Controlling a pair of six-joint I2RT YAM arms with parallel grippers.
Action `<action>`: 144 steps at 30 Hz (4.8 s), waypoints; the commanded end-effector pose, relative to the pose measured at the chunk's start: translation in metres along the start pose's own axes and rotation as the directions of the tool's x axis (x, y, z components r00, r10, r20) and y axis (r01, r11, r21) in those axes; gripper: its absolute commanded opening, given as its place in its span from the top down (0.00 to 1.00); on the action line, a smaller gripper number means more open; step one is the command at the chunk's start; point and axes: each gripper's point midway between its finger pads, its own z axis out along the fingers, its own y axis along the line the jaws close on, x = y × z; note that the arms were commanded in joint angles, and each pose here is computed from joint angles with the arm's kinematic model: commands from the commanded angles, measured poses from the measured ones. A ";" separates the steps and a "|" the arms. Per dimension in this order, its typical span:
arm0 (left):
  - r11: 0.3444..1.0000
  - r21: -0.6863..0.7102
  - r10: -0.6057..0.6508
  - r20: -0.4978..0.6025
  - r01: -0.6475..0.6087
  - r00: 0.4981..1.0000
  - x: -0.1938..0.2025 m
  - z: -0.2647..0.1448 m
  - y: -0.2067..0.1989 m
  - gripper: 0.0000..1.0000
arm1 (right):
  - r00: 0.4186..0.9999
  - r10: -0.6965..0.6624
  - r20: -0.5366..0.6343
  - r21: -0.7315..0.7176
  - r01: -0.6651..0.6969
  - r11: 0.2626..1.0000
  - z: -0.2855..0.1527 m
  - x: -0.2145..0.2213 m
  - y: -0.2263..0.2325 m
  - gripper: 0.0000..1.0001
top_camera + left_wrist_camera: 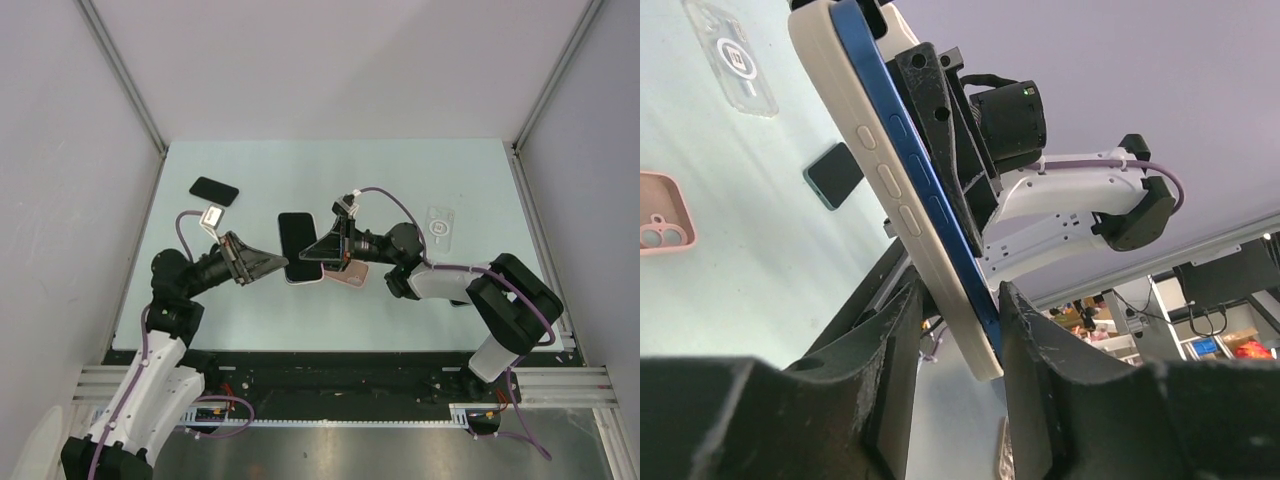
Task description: Put the phone into the phone case
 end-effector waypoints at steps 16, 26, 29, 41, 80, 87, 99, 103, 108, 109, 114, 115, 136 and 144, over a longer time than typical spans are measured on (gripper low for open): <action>0.978 -0.209 -0.023 -0.124 -0.003 0.992 0.017 0.001 0.038 1.00 | 0.958 -0.285 -0.022 -0.205 0.275 0.939 0.004 0.017 0.054 0.70; 0.976 -0.212 0.042 -0.079 -0.058 0.996 -0.001 -0.002 0.011 0.62 | 0.927 -0.362 -0.096 -0.201 0.338 0.919 -0.003 0.032 0.050 0.95; 0.984 -0.174 0.041 -0.048 -0.049 0.998 -0.007 0.000 0.001 0.53 | 0.926 -0.355 -0.125 -0.246 0.318 0.916 -0.008 0.042 0.053 0.96; 0.992 -0.124 0.020 -0.023 -0.023 1.000 -0.017 0.010 0.000 0.54 | 0.918 -0.354 -0.179 -0.258 0.304 0.917 -0.009 0.062 0.046 0.95; 0.995 -0.047 0.078 -0.210 -0.090 0.975 0.011 0.009 0.012 0.62 | 0.880 -0.464 -0.103 -0.060 0.460 0.886 -0.003 0.025 0.035 1.00; 0.994 -0.041 0.090 -0.193 -0.100 0.977 0.002 0.014 0.010 0.94 | 0.865 -0.481 -0.141 -0.016 0.484 0.875 -0.002 0.036 0.026 1.00; 0.992 0.020 0.125 -0.247 -0.124 0.961 0.014 0.009 0.005 1.00 | 0.857 -0.510 -0.070 -0.016 0.511 0.860 -0.007 0.019 0.045 0.53; 0.993 0.040 0.119 -0.277 -0.112 0.954 0.019 0.007 0.003 1.00 | 0.855 -0.514 -0.065 -0.013 0.514 0.858 -0.005 0.009 0.044 0.53; 0.999 -0.006 0.045 -0.314 -0.049 0.949 0.027 0.007 0.017 1.00 | 0.829 -0.556 -0.060 0.014 0.557 0.830 0.000 -0.001 0.040 0.53; 0.998 -0.019 0.044 -0.318 -0.053 0.947 0.027 0.008 0.022 1.00 | 0.826 -0.561 -0.061 0.030 0.563 0.826 0.002 -0.003 0.039 0.53; 0.996 -0.087 -0.001 -0.309 -0.028 0.951 0.029 0.008 0.035 1.00 | 0.800 -0.598 -0.055 0.094 0.600 0.794 0.003 -0.013 0.035 0.91; 0.993 -0.100 0.031 -0.307 -0.065 0.951 0.025 0.009 0.038 1.00 | 0.785 -0.617 -0.059 0.102 0.620 0.778 0.002 -0.013 0.034 0.98; 0.996 -0.054 0.058 -0.215 -0.071 0.975 0.010 0.014 0.025 0.83 | 0.806 -0.564 -0.181 0.124 0.588 0.799 -0.003 0.014 0.017 1.00; 0.977 -0.163 0.096 -0.221 -0.134 0.971 0.007 0.009 0.037 1.00 | 0.801 -0.582 -0.138 0.177 0.598 0.781 -0.002 0.005 0.016 0.63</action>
